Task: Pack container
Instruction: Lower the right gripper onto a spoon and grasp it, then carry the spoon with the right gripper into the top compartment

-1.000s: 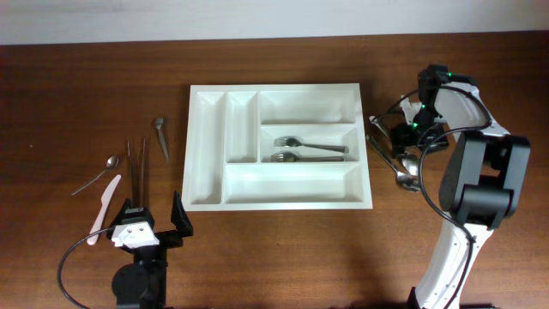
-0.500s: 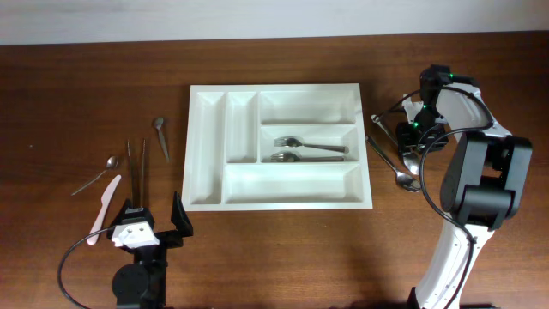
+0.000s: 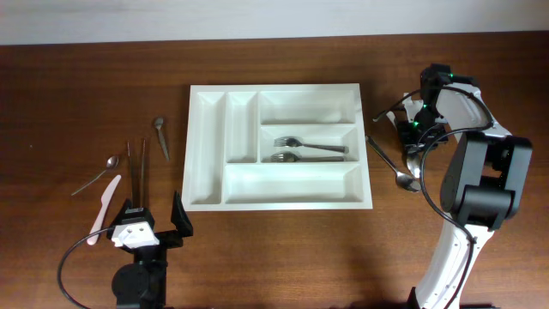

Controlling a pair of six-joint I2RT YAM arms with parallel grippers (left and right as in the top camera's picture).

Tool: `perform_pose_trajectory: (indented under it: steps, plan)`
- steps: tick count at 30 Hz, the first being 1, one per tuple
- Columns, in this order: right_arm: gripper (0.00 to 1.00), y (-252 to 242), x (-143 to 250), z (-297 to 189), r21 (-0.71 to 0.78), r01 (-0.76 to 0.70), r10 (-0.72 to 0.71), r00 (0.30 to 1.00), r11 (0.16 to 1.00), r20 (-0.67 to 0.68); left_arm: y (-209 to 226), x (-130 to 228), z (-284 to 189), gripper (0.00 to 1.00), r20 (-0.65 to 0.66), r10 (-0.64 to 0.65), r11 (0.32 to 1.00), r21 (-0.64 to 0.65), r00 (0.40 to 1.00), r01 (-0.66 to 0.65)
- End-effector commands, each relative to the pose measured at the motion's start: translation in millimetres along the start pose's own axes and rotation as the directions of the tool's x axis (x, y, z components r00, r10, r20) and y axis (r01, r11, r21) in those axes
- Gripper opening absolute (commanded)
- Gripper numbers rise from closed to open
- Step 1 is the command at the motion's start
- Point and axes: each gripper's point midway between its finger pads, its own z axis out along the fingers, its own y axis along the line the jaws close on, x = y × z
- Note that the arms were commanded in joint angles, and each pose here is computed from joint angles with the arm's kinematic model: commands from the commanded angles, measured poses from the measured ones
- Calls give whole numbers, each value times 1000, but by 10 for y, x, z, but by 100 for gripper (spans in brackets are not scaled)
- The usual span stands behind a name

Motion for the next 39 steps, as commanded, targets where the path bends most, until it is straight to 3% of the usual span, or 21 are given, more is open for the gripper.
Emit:
perform_pose_trajectory:
  steps: [1,7,24,39]
  plan:
    - [17,-66,157,256,31,-11,14,997,999,-71,-10,6,-1,99,4,15,1000,8,1000,-15]
    - [4,-66,157,256,31,-12,14,997,999,-71,-10,6,-1,99,4,15,1000,8,1000,-15]
    - [4,-105,-56,147,43,-14,14,1000,999,-2,-10,6,-1,99,4,15,1000,8,1000,-15]
    - [4,-88,-784,-885,71,8,-24,973,997,231,-10,6,-1,99,4,16,1000,8,1000,-16]
